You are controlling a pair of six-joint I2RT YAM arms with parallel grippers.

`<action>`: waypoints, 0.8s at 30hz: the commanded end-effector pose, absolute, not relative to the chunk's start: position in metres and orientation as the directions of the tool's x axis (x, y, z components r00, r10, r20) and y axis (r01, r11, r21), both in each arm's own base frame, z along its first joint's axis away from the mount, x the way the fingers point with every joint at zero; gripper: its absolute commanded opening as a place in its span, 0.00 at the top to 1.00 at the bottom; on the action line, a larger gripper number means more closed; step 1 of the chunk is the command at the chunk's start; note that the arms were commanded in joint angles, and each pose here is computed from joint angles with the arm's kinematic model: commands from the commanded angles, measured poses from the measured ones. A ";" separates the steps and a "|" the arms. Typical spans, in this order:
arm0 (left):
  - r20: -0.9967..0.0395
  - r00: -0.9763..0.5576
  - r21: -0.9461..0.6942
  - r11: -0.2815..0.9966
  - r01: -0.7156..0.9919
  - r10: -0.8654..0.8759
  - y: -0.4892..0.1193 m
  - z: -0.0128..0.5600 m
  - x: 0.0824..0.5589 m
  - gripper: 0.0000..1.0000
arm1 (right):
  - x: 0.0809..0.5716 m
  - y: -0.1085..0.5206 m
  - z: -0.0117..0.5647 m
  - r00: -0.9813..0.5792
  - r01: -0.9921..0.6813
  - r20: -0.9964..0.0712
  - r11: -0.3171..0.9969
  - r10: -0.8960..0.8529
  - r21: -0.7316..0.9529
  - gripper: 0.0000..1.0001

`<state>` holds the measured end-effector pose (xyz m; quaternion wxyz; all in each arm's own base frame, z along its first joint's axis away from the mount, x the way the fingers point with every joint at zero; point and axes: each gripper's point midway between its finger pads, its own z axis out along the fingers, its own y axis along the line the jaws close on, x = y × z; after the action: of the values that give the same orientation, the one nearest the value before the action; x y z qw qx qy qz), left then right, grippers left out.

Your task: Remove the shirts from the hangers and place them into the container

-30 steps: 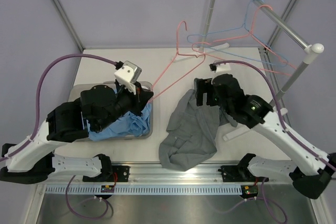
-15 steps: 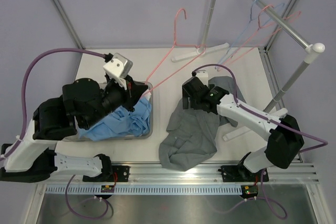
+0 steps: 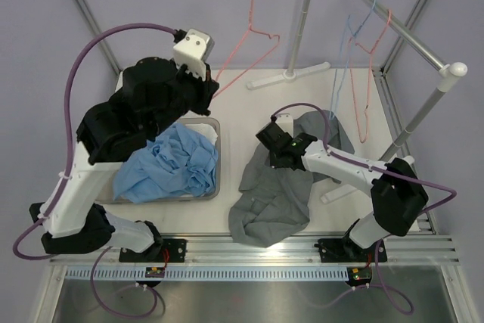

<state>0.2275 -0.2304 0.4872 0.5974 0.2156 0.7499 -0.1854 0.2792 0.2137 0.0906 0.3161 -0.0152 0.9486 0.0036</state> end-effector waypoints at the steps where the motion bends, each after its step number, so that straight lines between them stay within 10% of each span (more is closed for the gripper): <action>1: -0.984 -0.164 -0.028 0.854 0.520 0.068 -0.212 0.500 0.261 1.00 | 0.271 0.231 0.099 -0.766 -0.073 -0.641 0.997 -0.046 0.015 1.00; 24: -0.991 -0.086 -0.128 0.546 0.828 -0.103 -0.369 0.509 0.351 1.00 | 0.227 0.267 0.087 -0.766 -0.200 -0.633 0.978 -0.114 0.066 1.00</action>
<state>0.3636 -0.3600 0.4341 0.5414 0.2886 0.7209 -0.3225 0.2257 0.2571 0.0762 0.3156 -0.0938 0.9433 0.0410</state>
